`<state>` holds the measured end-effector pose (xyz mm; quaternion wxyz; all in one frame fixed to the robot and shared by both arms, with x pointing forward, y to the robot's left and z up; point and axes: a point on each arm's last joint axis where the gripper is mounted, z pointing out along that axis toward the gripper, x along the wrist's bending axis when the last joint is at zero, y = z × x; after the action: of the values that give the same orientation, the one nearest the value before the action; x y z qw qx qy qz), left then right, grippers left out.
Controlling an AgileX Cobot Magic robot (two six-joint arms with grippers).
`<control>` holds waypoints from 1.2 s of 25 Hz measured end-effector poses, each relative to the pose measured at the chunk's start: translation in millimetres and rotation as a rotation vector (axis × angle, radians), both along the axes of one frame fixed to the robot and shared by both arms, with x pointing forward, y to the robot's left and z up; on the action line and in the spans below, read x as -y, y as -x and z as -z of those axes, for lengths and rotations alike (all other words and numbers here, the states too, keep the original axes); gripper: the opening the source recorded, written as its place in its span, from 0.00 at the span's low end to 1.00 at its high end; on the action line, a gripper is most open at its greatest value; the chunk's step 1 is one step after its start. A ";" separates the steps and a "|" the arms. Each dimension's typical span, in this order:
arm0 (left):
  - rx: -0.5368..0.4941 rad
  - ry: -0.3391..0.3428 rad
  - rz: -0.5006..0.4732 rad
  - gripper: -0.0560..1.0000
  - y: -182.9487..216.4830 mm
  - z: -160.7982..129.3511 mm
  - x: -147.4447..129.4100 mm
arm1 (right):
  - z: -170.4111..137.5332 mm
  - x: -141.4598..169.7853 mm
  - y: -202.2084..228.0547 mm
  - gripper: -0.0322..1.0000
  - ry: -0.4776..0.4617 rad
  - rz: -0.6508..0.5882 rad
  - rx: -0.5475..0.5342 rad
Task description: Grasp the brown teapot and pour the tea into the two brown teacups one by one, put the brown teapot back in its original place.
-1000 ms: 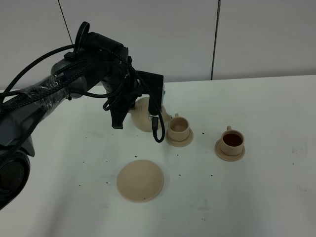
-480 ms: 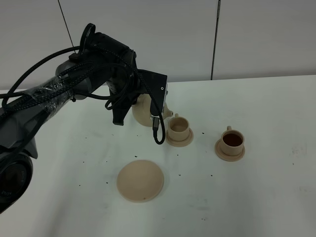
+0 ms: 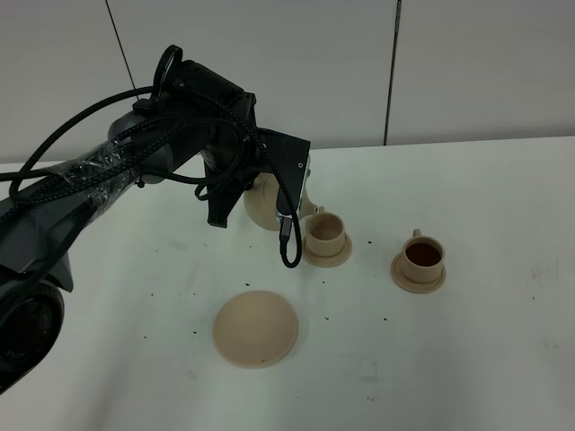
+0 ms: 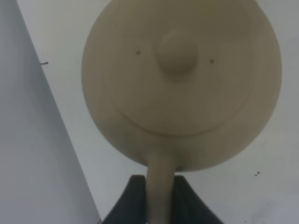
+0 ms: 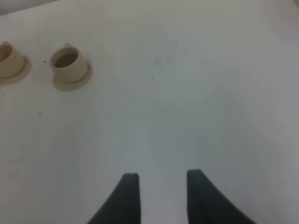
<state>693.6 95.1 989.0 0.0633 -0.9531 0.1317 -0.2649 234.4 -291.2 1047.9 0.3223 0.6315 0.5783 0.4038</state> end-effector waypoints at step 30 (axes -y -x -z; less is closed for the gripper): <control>0.118 -0.151 0.178 0.21 3.8 -3.9 25.0 | 0.0 0.0 0.0 0.26 0.000 0.000 0.000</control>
<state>689.8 70.1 993.0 0.1188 -0.9130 0.2313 -0.3144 234.4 -291.2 1047.9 0.3223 0.6315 0.5783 0.4038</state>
